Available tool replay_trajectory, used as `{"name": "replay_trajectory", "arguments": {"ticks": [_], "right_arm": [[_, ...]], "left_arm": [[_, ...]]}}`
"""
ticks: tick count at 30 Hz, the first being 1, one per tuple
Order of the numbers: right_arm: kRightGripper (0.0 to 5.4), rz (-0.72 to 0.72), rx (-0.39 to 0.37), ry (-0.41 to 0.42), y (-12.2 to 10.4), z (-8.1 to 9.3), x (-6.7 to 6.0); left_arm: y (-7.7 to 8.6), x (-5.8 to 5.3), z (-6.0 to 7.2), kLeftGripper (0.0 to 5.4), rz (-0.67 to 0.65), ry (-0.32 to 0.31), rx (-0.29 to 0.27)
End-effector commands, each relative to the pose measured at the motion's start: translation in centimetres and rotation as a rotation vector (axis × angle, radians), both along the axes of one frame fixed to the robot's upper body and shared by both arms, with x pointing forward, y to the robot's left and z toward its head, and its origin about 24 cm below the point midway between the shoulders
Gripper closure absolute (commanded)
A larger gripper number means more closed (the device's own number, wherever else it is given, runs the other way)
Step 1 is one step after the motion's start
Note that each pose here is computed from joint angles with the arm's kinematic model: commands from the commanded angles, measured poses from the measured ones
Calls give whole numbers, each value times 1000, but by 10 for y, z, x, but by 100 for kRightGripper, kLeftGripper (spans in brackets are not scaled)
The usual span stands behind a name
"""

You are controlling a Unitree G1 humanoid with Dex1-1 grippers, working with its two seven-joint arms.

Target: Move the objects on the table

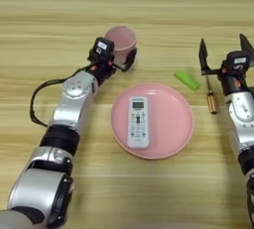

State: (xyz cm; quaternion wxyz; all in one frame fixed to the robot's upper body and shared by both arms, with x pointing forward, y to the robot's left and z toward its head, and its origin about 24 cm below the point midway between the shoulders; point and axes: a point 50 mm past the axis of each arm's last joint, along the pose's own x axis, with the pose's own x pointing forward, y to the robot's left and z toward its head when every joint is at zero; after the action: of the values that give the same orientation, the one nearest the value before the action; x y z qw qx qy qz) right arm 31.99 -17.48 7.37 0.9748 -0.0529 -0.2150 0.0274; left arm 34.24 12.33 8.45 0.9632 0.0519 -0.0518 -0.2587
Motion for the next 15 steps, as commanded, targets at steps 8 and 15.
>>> {"name": "replay_trajectory", "arguments": {"ticks": [8,15], "right_arm": [[0,341,42,-78,23,48,-1],[0,661,-66,-112,36,80,-25]], "left_arm": [[-2,-10,19,107,-158,-81,64],[-7,-22,31,107,-264,-126,75]]}}
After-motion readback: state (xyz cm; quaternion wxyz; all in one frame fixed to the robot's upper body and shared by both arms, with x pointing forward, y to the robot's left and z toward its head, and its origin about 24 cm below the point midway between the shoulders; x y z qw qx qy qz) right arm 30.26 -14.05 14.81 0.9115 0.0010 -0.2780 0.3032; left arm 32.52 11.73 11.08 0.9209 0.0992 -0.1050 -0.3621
